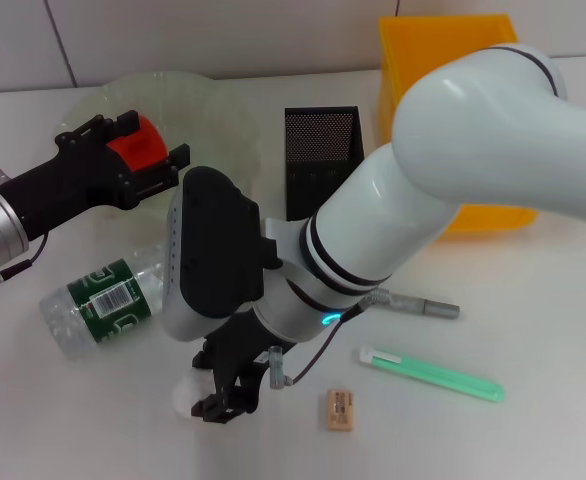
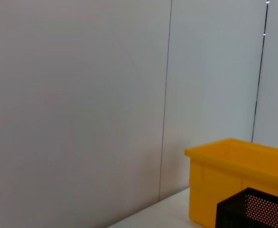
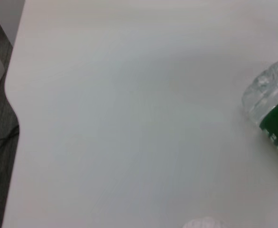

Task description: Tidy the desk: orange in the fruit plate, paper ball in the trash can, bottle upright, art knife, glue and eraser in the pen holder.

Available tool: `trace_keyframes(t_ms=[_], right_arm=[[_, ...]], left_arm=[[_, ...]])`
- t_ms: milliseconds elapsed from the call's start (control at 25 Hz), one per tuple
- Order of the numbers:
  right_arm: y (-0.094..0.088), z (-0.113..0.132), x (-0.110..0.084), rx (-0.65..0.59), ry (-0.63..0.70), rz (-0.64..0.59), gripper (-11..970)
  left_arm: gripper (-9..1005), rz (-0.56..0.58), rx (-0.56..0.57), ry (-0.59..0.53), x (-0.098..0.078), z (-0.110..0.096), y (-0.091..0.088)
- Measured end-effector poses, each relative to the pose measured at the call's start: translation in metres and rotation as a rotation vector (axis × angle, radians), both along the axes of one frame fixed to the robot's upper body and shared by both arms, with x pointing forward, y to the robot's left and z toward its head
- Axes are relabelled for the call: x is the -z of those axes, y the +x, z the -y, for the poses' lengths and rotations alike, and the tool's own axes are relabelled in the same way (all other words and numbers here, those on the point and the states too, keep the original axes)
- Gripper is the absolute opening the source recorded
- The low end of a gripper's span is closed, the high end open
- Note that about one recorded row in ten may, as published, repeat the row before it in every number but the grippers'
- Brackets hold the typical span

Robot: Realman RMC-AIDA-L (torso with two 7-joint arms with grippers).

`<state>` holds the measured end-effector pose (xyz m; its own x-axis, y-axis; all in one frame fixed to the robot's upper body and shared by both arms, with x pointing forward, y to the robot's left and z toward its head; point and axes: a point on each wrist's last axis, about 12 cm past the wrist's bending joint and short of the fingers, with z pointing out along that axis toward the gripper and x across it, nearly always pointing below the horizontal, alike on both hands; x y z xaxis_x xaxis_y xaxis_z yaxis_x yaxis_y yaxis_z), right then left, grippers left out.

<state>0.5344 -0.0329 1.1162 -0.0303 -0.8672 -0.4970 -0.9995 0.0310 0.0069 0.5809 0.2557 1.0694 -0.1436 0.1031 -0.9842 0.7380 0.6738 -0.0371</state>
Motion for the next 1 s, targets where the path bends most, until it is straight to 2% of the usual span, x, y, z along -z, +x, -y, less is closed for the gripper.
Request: trace_keyframes(t_ms=[160, 360, 680, 1000], right_arm=[[-0.001, 0.001, 0.001, 0.002, 0.003, -0.001, 467], [-0.001, 0.001, -0.001, 0.007, 0.012, -0.001, 346], [0.004, 0.006, -0.01, 0.053, 0.068, -0.009, 303], [0.014, 0.024, -0.029, 0.119, 0.138, -0.029, 304]], left_arm=[[839, 0.0, -0.002, 0.002, 0.0, 0.0, 0.0], [838, -0.001, -0.003, 0.004, 0.0, 0.0, 0.001], [838, -0.001, -0.003, 0.004, 0.0, 0.0, 0.0], [837, -0.002, -0.005, 0.004, 0.001, 0.0, 0.0]])
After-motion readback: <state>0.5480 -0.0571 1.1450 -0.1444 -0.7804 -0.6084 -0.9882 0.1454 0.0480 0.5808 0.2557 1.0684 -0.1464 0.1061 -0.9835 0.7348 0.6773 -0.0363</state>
